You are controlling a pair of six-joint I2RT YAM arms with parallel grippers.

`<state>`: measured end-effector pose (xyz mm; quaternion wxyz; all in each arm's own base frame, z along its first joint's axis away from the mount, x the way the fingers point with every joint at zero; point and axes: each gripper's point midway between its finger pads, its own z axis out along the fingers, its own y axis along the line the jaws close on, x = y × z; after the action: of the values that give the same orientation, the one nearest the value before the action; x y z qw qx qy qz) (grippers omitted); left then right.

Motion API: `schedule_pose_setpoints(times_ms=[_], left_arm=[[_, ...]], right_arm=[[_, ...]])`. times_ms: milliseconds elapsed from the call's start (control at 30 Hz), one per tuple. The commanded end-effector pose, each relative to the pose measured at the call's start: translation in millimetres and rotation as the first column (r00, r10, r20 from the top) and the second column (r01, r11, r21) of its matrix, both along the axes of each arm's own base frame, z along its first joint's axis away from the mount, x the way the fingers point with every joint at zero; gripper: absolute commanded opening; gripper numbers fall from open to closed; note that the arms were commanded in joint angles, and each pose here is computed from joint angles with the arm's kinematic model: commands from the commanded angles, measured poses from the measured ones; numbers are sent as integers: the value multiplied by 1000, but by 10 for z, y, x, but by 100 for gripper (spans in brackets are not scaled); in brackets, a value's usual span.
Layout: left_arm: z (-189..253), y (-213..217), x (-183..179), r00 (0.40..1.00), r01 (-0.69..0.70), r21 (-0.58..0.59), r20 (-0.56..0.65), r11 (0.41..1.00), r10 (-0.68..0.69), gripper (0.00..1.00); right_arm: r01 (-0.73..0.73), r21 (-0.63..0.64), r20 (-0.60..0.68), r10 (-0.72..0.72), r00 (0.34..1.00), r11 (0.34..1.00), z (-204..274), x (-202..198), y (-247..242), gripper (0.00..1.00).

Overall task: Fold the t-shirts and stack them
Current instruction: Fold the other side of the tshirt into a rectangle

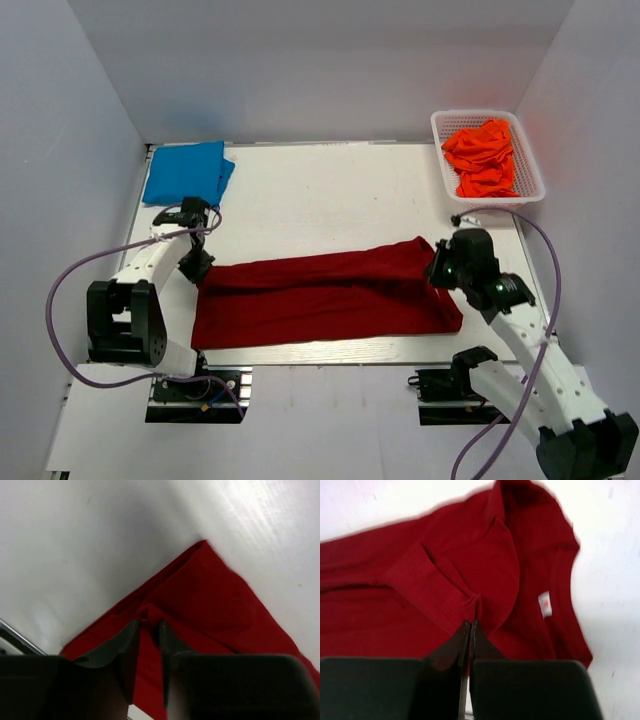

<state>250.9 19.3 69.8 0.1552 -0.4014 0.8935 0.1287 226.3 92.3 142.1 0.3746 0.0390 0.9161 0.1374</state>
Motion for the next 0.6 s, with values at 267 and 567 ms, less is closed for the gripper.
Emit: schedule_pose_setpoints(times_ms=[267, 567], left_arm=[[307, 148, -440, 990, -99, 75, -90, 992, 106, 100], [376, -648, 504, 948, 245, -275, 267, 930, -171, 100]], right_arm=[[41, 203, -293, 21, 956, 978, -287, -840, 188, 90], [57, 237, -190, -11, 982, 970, -245, -109, 401, 90]])
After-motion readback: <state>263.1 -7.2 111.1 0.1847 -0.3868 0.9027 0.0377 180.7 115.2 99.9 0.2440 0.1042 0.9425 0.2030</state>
